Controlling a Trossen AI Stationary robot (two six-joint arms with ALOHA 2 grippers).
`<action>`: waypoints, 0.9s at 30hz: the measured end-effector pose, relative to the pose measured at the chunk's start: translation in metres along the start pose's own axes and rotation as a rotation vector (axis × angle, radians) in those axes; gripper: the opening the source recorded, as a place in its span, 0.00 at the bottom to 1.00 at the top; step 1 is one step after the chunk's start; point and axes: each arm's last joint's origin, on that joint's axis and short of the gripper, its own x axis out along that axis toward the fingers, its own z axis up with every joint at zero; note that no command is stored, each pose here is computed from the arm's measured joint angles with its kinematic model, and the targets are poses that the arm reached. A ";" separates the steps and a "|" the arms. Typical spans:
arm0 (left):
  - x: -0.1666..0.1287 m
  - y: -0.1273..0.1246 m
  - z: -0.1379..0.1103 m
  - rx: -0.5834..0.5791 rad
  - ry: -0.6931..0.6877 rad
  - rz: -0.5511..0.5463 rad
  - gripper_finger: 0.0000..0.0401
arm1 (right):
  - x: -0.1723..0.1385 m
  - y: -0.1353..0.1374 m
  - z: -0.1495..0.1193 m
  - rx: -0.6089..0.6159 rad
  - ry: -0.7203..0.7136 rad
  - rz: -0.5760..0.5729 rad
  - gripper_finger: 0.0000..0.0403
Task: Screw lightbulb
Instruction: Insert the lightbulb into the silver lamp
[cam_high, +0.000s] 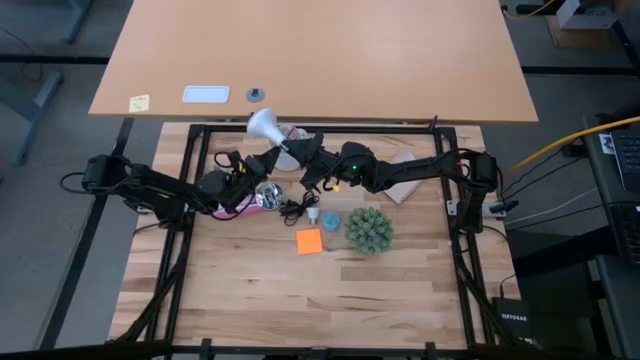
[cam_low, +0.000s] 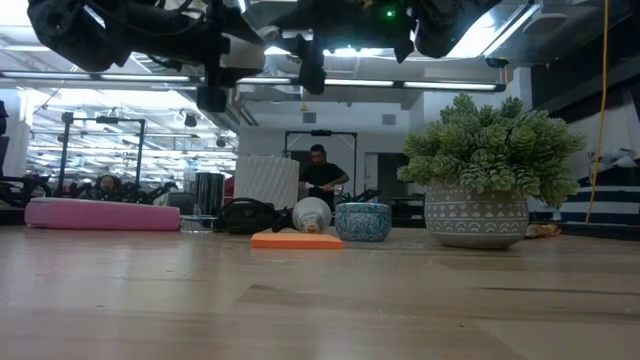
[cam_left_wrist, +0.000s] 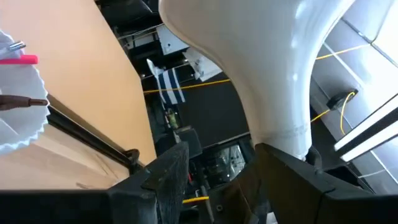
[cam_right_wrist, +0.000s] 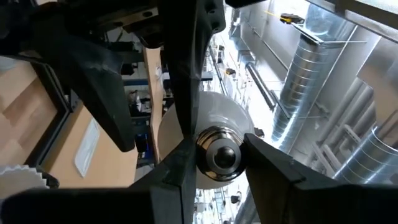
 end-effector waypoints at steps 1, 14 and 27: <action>0.000 -0.001 0.000 -0.005 0.000 -0.005 0.46 | 0.000 -0.001 0.000 0.002 -0.001 -0.010 0.29; -0.010 -0.009 -0.008 0.007 0.058 -0.042 0.46 | 0.001 0.001 -0.012 -0.001 0.117 -0.023 0.29; -0.002 -0.004 0.000 0.036 0.002 -0.019 0.46 | 0.001 0.003 -0.009 -0.001 0.087 -0.008 0.29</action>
